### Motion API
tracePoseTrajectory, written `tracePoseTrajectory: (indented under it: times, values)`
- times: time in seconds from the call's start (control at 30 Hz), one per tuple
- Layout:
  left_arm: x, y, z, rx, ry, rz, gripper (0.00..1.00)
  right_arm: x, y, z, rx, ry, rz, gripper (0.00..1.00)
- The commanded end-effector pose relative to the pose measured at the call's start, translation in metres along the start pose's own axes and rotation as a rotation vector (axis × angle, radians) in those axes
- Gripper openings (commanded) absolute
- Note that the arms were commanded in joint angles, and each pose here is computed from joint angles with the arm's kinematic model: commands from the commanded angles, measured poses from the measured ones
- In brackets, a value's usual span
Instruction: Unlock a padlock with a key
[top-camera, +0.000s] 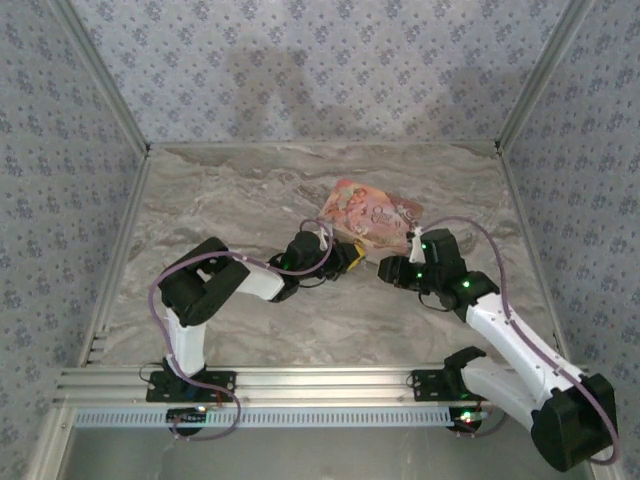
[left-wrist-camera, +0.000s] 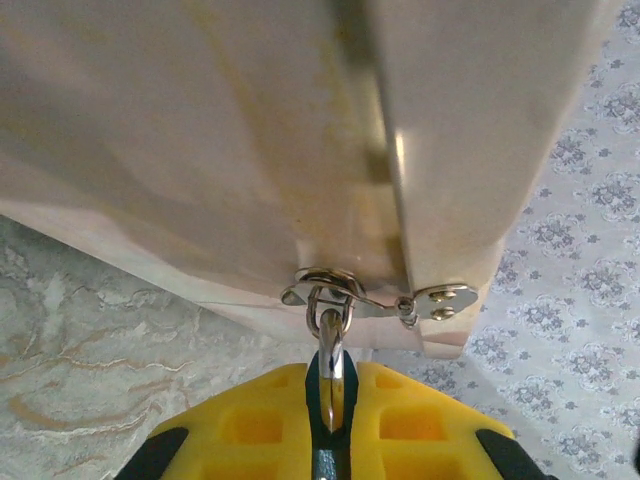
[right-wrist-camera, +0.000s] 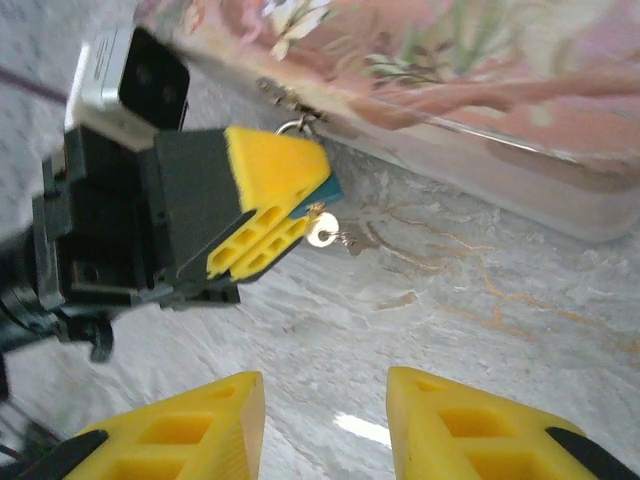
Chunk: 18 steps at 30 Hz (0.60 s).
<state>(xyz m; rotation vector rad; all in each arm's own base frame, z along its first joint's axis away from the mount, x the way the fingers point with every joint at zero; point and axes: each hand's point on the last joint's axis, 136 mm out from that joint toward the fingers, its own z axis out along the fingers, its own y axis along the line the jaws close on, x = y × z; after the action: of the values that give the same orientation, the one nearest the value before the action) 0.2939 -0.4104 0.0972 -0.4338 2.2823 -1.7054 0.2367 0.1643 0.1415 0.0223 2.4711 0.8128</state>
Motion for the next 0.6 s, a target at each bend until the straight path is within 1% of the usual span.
tracePoseTrajectory:
  times: [0.0, 0.13, 0.27, 0.37, 0.47, 0.57]
  values:
    - [0.002, -0.052, -0.002, 0.125, 0.028, 0.042, 0.00, 0.004, -0.006, 0.000, 0.122, 0.051, -0.195, 0.39]
    - [0.002, -0.059, -0.004, 0.134, 0.033, 0.041, 0.00, -0.001, 0.005, 0.010, 0.133, 0.055, -0.276, 0.39]
    - [0.001, -0.064, -0.007, 0.136, 0.036, 0.045, 0.00, -0.006, 0.009, 0.021, 0.155, 0.051, -0.325, 0.46]
    - [0.001, -0.067, -0.007, 0.139, 0.040, 0.044, 0.00, -0.011, 0.012, 0.028, 0.169, 0.046, -0.359, 0.49]
    - [0.001, -0.067, -0.007, 0.137, 0.042, 0.042, 0.00, -0.014, 0.013, 0.034, 0.177, 0.050, -0.377, 0.49]
    - [0.001, -0.069, -0.007, 0.143, 0.044, 0.043, 0.00, -0.019, 0.014, 0.039, 0.192, 0.056, -0.396, 0.46]
